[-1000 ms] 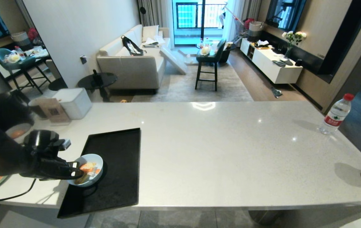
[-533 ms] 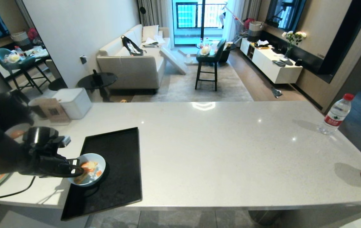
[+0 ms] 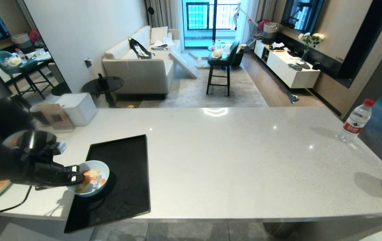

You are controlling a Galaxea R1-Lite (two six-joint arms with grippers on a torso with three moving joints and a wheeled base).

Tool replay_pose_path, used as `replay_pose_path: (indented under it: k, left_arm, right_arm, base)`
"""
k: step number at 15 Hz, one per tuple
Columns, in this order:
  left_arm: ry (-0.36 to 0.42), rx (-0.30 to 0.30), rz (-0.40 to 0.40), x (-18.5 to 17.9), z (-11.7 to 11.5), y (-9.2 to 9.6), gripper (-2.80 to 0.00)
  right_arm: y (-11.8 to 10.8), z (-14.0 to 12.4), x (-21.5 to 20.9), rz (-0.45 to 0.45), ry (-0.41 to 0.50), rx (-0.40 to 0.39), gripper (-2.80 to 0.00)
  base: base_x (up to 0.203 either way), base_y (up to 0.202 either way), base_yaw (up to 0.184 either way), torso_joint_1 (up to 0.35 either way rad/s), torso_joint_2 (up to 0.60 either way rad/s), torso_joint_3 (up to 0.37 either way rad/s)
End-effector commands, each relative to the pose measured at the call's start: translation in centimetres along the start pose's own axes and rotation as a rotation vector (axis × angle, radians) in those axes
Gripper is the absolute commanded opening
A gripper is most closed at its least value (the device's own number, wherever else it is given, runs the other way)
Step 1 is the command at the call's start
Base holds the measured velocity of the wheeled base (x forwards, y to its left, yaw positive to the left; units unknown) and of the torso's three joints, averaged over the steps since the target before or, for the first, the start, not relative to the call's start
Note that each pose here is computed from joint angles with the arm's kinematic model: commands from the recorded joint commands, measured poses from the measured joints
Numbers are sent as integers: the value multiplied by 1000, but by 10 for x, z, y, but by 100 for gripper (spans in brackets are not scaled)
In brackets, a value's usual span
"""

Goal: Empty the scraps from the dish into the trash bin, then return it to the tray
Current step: Pick up the bowl with leftover food, then move the bowl over the trash can

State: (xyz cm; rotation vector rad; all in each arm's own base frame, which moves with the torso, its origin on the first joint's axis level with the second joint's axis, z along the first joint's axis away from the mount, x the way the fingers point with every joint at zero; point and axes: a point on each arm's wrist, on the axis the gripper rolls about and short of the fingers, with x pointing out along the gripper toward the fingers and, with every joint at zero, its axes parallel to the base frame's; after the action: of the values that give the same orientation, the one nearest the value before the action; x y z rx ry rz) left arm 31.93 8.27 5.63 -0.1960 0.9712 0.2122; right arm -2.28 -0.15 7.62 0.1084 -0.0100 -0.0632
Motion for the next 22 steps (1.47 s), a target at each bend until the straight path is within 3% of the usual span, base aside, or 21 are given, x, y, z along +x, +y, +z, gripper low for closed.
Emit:
replay_pose_path:
  k: [1,6,9,14,22]
  left_arm:
    - [-20,-33,-2,-23,3,-1,-280]
    - [-22,-84,9,-63,0,3,-280]
    - [-15,-103,29,-83,-19,12,-280]
    - [17,-119,37,-114,-71,15,-280]
    - [5,-119,30,-161,-161,8,-280]
  right_arm:
    - [0,0,0,1,-1,1,-280]
    - [0,0,0,1,-1,1,-280]
    - [0,0,0,1,1,1,-280]
    - [0,0,0,1,-1,1,-280]
    - [0,0,0,-1,-1,1,-280]
  base:
    - [0,0,0,0,0,0]
    - [0,0,0,0,0,0]
    - [0,0,0,0,0,0]
    - [0,0,0,0,0,0]
    - [0,0,0,0,0,0]
